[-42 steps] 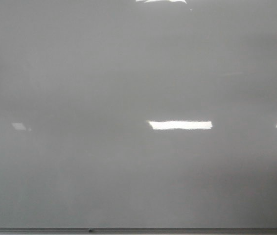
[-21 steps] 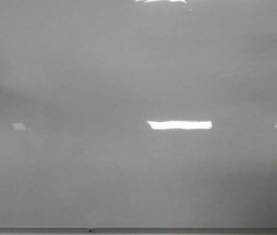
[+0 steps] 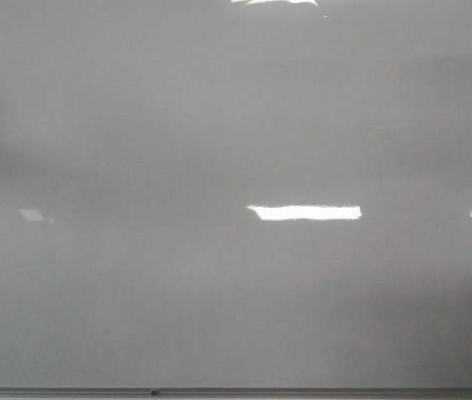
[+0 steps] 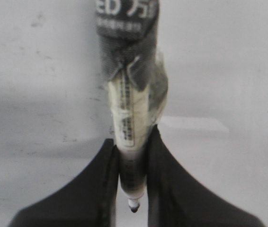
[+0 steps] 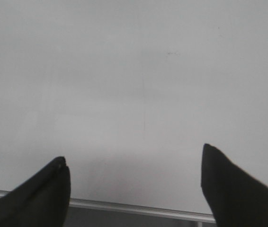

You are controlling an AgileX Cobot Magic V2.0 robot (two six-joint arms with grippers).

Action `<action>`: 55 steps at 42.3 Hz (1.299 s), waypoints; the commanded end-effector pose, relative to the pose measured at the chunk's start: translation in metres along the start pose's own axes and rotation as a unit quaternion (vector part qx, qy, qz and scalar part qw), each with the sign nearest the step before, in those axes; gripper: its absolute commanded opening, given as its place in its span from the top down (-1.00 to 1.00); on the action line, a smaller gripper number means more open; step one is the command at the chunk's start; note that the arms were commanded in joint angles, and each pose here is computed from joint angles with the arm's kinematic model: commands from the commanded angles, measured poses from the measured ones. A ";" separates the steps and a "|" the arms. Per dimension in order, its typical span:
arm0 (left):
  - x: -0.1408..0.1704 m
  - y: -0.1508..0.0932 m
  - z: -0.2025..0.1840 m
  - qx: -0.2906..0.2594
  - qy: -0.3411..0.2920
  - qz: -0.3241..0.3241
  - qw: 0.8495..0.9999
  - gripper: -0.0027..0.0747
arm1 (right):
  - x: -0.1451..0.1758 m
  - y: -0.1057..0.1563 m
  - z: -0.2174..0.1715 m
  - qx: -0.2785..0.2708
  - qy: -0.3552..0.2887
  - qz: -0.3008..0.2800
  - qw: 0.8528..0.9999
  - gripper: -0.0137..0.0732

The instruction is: Write number 5 on whiteboard

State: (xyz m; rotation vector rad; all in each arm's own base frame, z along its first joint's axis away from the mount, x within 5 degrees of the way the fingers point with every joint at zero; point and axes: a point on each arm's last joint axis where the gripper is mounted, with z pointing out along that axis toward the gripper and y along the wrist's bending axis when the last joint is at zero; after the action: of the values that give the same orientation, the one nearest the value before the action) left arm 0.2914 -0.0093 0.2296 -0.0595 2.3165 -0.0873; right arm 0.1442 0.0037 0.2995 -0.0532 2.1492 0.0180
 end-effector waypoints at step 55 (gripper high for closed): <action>0.012 -0.206 -0.167 0.332 0.075 0.579 0.741 0.98 | -0.072 0.118 -0.019 -0.406 0.004 -0.357 0.841 -0.67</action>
State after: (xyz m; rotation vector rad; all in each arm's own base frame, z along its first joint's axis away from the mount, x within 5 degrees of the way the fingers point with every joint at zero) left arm 0.1720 -0.2022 0.3334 1.7834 2.0278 -0.2410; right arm 0.1662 0.1106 0.3506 -1.3128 1.9832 0.4657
